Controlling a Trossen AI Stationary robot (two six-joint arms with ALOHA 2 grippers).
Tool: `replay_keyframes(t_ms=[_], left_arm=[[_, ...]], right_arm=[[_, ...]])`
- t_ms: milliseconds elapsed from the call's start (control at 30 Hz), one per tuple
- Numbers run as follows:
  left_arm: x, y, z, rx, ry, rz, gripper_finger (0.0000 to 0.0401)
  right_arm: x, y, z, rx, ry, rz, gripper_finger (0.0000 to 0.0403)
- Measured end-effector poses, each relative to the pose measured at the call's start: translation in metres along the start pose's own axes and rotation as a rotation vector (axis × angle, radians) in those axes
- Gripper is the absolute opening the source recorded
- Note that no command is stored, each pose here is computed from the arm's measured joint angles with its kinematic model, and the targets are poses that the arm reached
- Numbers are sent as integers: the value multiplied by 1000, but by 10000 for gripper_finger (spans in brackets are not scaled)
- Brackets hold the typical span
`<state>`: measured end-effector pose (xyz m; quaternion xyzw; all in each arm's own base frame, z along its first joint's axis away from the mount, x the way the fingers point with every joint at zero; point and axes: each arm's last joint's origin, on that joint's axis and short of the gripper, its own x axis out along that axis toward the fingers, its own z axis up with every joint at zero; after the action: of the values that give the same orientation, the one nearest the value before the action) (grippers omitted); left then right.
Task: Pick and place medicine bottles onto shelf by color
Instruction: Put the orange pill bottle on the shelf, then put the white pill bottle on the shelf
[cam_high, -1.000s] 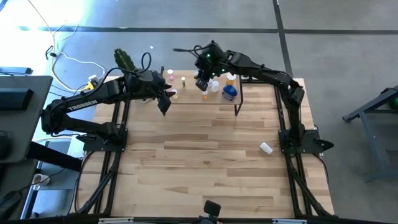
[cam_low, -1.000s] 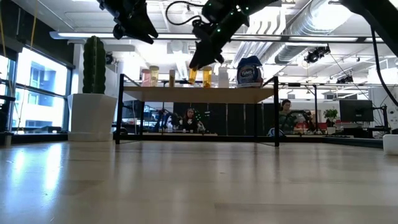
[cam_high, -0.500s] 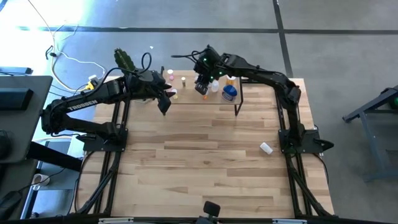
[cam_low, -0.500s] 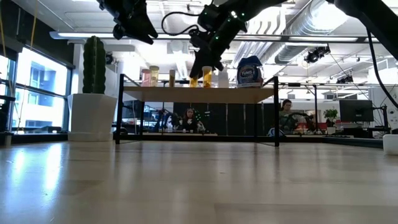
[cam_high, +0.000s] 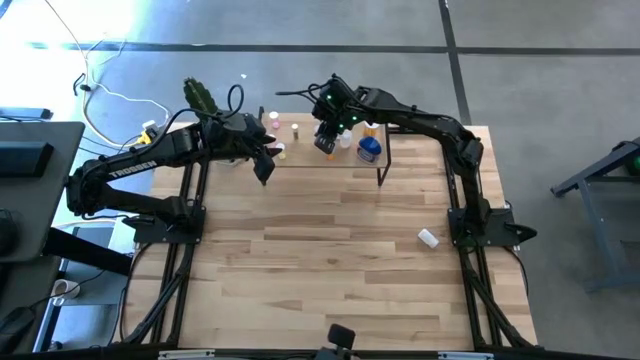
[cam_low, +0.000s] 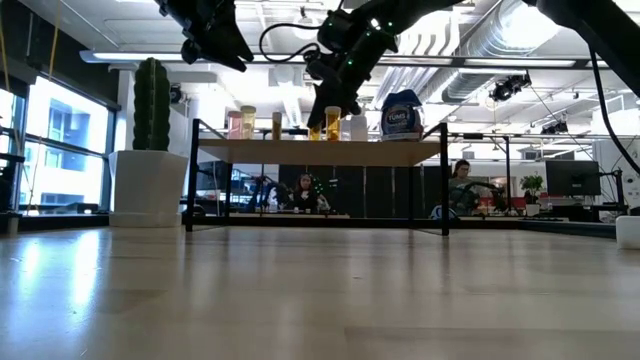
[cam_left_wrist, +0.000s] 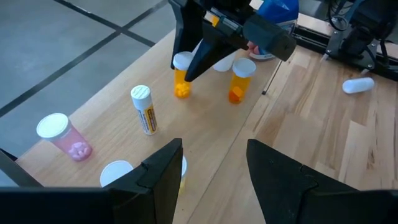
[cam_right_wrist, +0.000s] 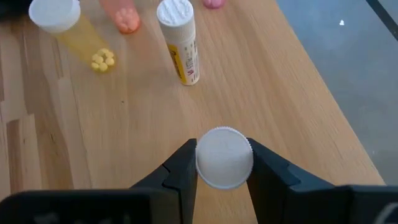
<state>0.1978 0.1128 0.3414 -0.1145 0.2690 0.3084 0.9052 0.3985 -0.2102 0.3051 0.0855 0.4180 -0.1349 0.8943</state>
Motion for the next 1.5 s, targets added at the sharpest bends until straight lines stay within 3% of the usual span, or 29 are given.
replay_keyframes(t_ms=[500, 767, 1500], left_arm=[[0, 0, -1, 1, 10, 1, 170], [0, 1, -4, 5, 37, 7, 170], [0, 0, -4, 5, 45, -9, 170]], right_arm=[[0, -2, 5, -7, -57, -9, 147], [-2, -3, 8, -9, -73, -45, 149], [-74, 17, 37, 30, -89, -5, 149]])
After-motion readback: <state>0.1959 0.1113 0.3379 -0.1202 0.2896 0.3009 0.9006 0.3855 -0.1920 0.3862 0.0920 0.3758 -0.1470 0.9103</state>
